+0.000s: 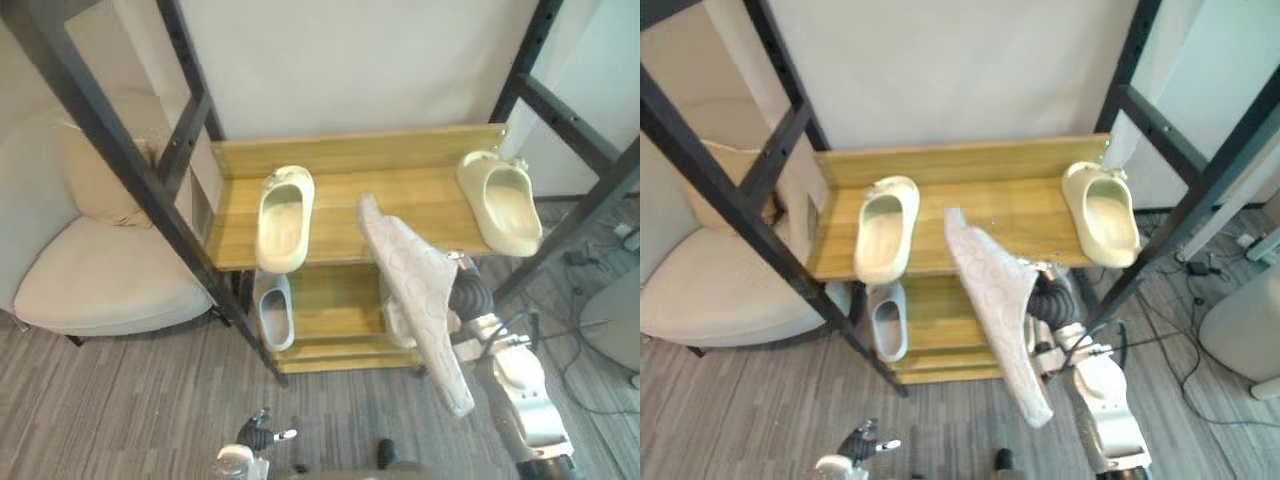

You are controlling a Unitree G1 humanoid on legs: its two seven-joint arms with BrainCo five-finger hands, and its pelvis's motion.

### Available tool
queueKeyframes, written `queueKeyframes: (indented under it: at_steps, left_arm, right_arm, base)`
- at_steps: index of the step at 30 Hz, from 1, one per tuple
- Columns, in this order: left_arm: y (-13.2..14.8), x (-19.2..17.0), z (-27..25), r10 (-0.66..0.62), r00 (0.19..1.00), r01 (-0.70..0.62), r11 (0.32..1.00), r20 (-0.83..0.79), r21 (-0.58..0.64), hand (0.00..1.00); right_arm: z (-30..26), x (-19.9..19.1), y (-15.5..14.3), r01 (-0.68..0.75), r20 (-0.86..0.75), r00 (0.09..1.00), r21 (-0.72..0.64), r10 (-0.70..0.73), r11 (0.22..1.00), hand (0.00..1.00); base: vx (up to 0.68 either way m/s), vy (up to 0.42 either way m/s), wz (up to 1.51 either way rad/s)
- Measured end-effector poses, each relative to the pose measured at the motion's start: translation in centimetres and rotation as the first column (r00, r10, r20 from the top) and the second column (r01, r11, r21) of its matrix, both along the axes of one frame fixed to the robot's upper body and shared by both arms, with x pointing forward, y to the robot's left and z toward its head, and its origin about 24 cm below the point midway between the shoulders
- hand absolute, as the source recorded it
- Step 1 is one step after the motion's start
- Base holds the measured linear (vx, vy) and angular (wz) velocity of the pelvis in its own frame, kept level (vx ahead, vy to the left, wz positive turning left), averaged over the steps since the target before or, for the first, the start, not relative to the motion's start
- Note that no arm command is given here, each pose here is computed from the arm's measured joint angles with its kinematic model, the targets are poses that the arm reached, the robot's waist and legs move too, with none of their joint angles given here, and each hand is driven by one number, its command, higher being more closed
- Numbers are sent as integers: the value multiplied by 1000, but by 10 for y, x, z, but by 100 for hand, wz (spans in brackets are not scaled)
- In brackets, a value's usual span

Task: Organize the slippers on the shoe rack

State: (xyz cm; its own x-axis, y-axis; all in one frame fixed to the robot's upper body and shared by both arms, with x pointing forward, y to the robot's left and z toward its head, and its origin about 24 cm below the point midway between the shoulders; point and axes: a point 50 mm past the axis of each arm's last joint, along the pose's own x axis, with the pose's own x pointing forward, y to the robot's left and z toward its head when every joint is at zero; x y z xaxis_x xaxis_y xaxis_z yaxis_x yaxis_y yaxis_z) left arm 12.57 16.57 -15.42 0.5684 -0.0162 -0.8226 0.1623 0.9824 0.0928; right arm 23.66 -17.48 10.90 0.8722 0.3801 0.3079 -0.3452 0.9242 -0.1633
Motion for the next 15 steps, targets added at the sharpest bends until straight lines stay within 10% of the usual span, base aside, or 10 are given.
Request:
queueKeyframes:
  at_steps: [15]
  left_arm:
    - [0, 77, 43, 130, 944, -103, 989, 304, -106, 0]
  right_arm:
    - [70, 10, 35, -117, 308, 936, -182, 170, 976, 100]
  base:
    - [-145, -47, 16]
